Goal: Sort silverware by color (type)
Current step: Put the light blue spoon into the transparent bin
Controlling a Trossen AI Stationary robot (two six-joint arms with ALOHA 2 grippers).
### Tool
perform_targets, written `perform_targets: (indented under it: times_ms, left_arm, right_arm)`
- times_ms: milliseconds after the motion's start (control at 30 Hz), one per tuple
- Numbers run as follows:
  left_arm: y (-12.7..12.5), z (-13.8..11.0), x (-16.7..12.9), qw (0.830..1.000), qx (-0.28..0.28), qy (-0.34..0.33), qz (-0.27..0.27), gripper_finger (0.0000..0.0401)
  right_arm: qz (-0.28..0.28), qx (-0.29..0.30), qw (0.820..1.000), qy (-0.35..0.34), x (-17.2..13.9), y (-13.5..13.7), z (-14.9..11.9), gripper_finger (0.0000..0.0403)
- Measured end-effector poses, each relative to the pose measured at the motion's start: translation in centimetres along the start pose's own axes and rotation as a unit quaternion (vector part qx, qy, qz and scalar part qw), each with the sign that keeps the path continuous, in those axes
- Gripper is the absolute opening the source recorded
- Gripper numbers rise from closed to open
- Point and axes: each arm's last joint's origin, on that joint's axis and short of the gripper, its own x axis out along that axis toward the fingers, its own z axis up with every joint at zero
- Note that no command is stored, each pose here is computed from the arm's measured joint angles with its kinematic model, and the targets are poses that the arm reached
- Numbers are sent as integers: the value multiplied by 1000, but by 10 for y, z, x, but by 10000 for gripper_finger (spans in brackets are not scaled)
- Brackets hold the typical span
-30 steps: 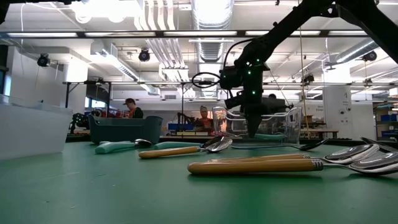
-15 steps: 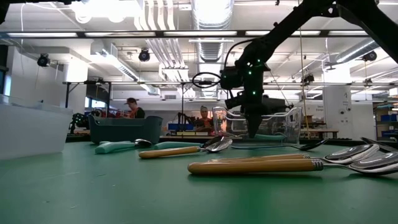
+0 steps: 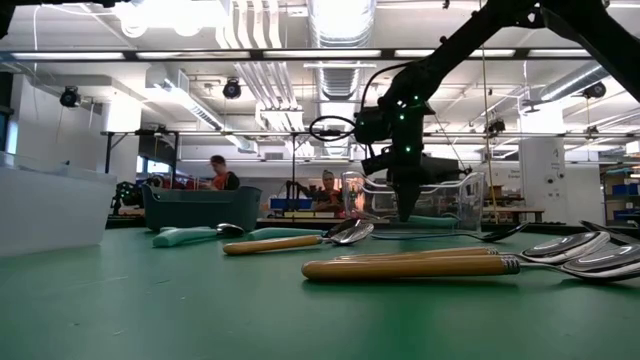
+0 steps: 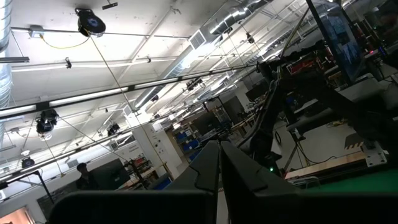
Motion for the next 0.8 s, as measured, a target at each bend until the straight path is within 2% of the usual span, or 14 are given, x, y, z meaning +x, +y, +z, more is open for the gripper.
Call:
perform_targets:
  times_ms: [600,800]
  left_arm:
    - [0,0,0,1000,0,0,0,0]
    - [0,0,0,1000,0,0,0,0]
  right_arm:
    - [10,12,1000,-9,-15,-11,1,34]
    - [11,80,996,-31,-21,-21,1,34]
